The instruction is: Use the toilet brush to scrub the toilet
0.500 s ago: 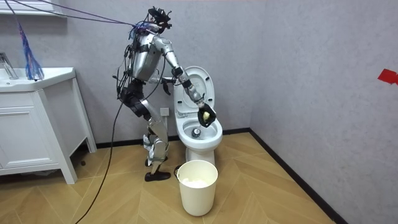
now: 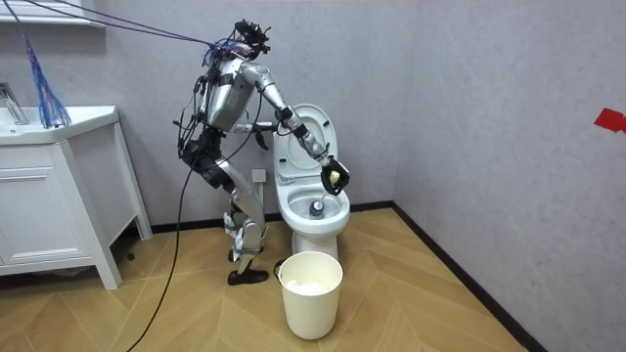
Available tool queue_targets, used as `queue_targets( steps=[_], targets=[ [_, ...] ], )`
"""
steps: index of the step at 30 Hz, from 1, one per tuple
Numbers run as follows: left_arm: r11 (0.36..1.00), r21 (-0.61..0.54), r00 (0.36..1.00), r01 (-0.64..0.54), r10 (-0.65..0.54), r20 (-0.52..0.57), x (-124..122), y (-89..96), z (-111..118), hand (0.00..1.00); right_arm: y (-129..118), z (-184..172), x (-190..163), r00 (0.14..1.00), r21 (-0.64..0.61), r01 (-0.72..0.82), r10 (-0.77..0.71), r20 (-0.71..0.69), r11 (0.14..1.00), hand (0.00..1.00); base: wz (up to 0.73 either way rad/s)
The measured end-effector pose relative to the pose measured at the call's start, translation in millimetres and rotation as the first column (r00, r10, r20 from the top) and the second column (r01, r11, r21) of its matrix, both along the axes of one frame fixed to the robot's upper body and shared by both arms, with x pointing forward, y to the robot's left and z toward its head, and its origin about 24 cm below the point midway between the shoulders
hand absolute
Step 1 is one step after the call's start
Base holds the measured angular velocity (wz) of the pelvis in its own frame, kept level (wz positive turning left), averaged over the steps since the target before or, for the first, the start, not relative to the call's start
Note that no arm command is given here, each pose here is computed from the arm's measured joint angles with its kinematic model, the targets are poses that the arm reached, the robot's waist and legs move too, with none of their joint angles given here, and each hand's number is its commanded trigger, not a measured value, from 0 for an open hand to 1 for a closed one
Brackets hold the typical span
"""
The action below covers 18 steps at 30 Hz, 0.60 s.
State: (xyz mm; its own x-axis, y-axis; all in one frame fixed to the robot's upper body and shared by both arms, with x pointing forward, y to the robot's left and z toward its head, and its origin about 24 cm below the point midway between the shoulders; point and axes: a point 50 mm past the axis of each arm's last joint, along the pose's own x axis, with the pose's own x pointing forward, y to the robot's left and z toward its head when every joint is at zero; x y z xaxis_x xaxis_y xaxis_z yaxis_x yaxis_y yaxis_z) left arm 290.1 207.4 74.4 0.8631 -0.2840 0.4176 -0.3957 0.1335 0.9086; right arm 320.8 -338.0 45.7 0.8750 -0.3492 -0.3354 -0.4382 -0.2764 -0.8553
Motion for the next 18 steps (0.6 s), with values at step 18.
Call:
queue_targets(
  steps=[18],
  targets=[
    [0.995, -0.022, 0.981, -0.098, 0.092, -0.169, -23, 3.2, -44, 0.00, 46, -70, -51, 0.991, -0.038, -0.081, 0.077, -0.108, 0.996, 1.00, -0.02]
  ],
)
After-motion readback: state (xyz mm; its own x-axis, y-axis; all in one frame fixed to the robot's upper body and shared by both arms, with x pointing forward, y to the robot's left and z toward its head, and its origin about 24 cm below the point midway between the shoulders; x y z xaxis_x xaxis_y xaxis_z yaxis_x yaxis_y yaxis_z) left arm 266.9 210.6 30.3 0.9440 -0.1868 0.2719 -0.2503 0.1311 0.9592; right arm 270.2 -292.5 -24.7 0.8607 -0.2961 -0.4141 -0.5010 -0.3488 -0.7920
